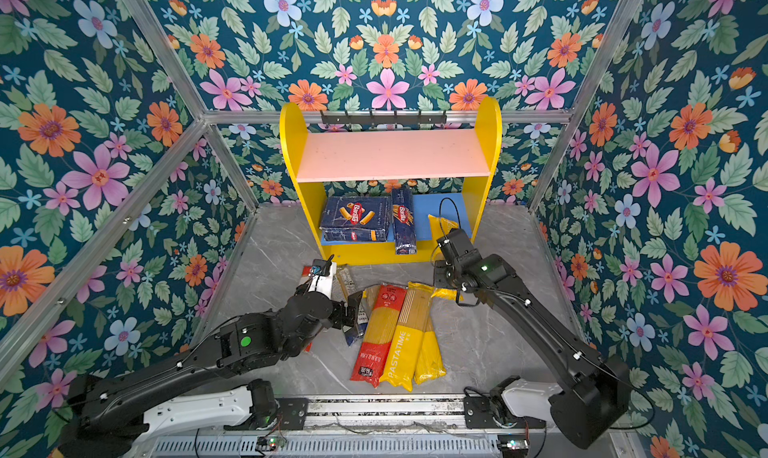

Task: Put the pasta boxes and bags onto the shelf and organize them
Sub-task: 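Lift the Pastatime bag and carry it onto the blue shelf, then stand the bag beside the Spaghetti box and open the right gripper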

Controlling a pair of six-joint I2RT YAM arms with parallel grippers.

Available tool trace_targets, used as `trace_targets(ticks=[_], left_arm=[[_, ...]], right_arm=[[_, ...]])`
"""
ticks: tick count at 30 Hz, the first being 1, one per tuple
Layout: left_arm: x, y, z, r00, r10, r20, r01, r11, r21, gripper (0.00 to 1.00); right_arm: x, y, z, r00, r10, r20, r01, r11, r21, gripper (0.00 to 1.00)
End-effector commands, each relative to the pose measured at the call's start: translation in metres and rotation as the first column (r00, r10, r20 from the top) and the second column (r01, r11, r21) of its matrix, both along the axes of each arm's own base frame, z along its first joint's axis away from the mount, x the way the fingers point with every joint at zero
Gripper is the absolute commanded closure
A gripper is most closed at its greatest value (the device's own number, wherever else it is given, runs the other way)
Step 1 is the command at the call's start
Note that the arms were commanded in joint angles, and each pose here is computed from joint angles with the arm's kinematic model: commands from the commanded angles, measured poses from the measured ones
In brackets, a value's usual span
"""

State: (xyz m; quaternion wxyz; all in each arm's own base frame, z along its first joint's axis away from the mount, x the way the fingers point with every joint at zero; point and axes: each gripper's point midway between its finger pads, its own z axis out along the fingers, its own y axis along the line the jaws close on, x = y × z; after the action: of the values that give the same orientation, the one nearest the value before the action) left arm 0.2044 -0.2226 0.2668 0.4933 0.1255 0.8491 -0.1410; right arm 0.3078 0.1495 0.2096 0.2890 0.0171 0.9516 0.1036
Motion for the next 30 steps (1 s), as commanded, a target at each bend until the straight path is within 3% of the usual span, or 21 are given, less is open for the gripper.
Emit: trace_targets(ticks=[1, 13, 22, 26, 30], left_arm=[[0.008, -0.004, 0.009, 0.999, 0.002, 0.034, -0.003, 1.0, 0.013, 0.0], [0.046, -0.01, -0.01, 0.999, -0.012, -0.046, 0.012, 1.0, 0.002, 0.0], [0.06, -0.01, -0.019, 0.998, -0.01, -0.067, 0.011, 1.0, 0.015, 0.0], [0.063, -0.011, -0.021, 0.997, -0.01, -0.071, 0.011, 1.0, 0.019, 0.0], [0.065, -0.011, -0.027, 0.996, -0.011, -0.087, 0.013, 1.0, 0.025, 0.0]], right_arm=[[0.044, 0.017, 0.024, 0.989, 0.063, 0.135, -0.066, 0.998, 0.02, 0.71], [0.143, 0.029, 0.013, 0.989, 0.077, 0.128, -0.08, 0.996, 0.024, 0.71], [0.189, 0.034, -0.004, 0.99, 0.099, 0.098, -0.099, 0.995, -0.012, 0.69], [0.193, 0.034, -0.01, 0.992, 0.099, 0.082, -0.097, 0.995, -0.024, 0.6], [0.189, 0.032, -0.011, 0.992, 0.099, 0.075, -0.097, 0.995, -0.028, 0.34]])
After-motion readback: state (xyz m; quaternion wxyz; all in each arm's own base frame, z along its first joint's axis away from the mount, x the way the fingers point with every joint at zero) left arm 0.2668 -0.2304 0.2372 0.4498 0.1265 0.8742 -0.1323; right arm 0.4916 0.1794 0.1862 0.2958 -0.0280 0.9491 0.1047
